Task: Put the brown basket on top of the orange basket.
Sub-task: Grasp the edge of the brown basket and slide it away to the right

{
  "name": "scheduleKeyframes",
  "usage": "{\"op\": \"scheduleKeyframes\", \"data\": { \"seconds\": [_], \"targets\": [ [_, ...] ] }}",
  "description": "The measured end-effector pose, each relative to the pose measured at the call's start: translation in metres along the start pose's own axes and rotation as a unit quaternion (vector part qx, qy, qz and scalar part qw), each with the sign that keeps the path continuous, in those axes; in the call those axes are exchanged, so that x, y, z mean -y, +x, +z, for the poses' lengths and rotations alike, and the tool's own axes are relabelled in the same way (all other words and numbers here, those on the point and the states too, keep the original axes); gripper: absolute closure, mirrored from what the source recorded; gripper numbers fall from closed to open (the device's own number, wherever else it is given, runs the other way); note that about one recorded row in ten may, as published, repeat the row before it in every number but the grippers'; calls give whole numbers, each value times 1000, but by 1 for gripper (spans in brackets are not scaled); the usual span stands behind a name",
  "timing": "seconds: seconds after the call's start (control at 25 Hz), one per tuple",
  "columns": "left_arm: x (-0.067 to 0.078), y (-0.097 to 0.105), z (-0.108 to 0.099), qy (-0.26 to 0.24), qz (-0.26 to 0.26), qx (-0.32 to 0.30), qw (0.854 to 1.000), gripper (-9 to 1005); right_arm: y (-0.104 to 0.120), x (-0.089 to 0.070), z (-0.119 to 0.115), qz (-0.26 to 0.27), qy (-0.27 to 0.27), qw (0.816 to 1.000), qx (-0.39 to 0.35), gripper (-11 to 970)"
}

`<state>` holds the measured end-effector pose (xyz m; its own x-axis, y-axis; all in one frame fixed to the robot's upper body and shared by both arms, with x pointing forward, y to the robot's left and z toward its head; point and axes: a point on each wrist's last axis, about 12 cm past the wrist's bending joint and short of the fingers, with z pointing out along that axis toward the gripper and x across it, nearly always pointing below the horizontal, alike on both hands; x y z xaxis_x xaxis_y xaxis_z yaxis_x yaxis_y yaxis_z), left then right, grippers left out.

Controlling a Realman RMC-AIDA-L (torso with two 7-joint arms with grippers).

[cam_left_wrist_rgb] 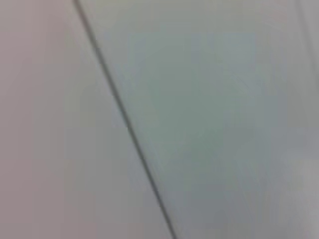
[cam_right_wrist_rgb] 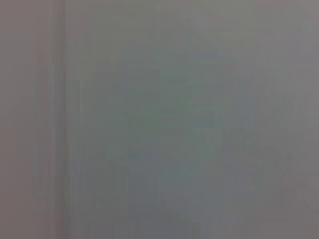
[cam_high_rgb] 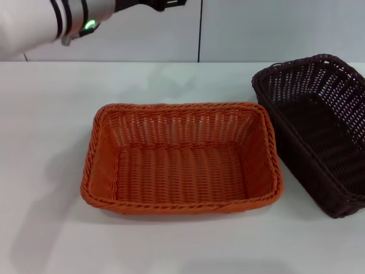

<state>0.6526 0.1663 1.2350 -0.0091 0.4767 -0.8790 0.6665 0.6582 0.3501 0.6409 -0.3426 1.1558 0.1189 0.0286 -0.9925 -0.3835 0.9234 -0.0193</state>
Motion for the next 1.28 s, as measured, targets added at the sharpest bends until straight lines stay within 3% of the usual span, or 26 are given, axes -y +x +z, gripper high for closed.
{"op": "scheduleKeyframes", "data": {
  "seconds": [0.08, 0.12, 0.16, 0.2, 0.24, 0.36, 0.4, 0.44, 0.52, 0.6, 0.64, 0.72, 0.8, 0.84, 1.04, 1.12, 1.28],
  "targets": [
    [0, 0, 0, 0, 0, 0, 1000, 126, -11, 5, -2, 0, -63, 996, -66, 351],
    [4, 12, -2, -57, -15, 45, 997, 126, -16, 7, -2, -1, -86, 991, -100, 351],
    [4, 12, -2, -57, -15, 45, 997, 126, -23, 9, -4, -9, -110, 984, -138, 351],
    [20, 23, 0, -99, -4, 63, 993, 126, -29, 12, -6, -17, -125, 977, -172, 351],
    [20, 23, 0, -99, -4, 63, 993, 126, -34, 14, -9, -23, -137, 970, -197, 351],
    [24, 23, 1, -109, -2, 68, 992, 126, -53, 18, -22, -66, -180, 945, -267, 351],
    [31, 22, 3, -135, -6, 83, 987, 126, -62, 16, -31, -91, -221, 922, -304, 351],
    [33, 21, 3, -155, -18, 94, 983, 128, -62, 16, -31, -91, -221, 922, -304, 351],
    [35, 20, 4, -170, -28, 103, 980, 130, -68, 18, -41, -107, -247, 905, -329, 351],
    [37, 20, 4, -176, -33, 107, 978, 134, -68, 20, -47, -115, -249, 896, -349, 352],
    [44, 23, 8, -209, -62, 128, 967, 135, -66, 20, -49, -118, -252, 890, -361, 352],
    [45, 24, 9, -223, -73, 139, 962, 135, -59, 20, -53, -127, -259, 876, -386, 352],
    [45, 24, 9, -223, -73, 139, 962, 135, -50, 18, -57, -134, -267, 864, -405, 352],
    [49, 28, 12, -241, -96, 167, 951, 135, -46, 17, -58, -137, -270, 859, -412, 352],
    [48, 32, 12, -248, -110, 185, 945, 134, -31, 11, -61, -145, -291, 838, -438, 352],
    [42, 48, 12, -247, -146, 221, 932, 134, -26, 10, -63, -146, -297, 828, -452, 352],
    [37, 54, 12, -253, -156, 233, 926, 134, -18, 5, -66, -150, -314, 809, -474, 352]
  ]
}}
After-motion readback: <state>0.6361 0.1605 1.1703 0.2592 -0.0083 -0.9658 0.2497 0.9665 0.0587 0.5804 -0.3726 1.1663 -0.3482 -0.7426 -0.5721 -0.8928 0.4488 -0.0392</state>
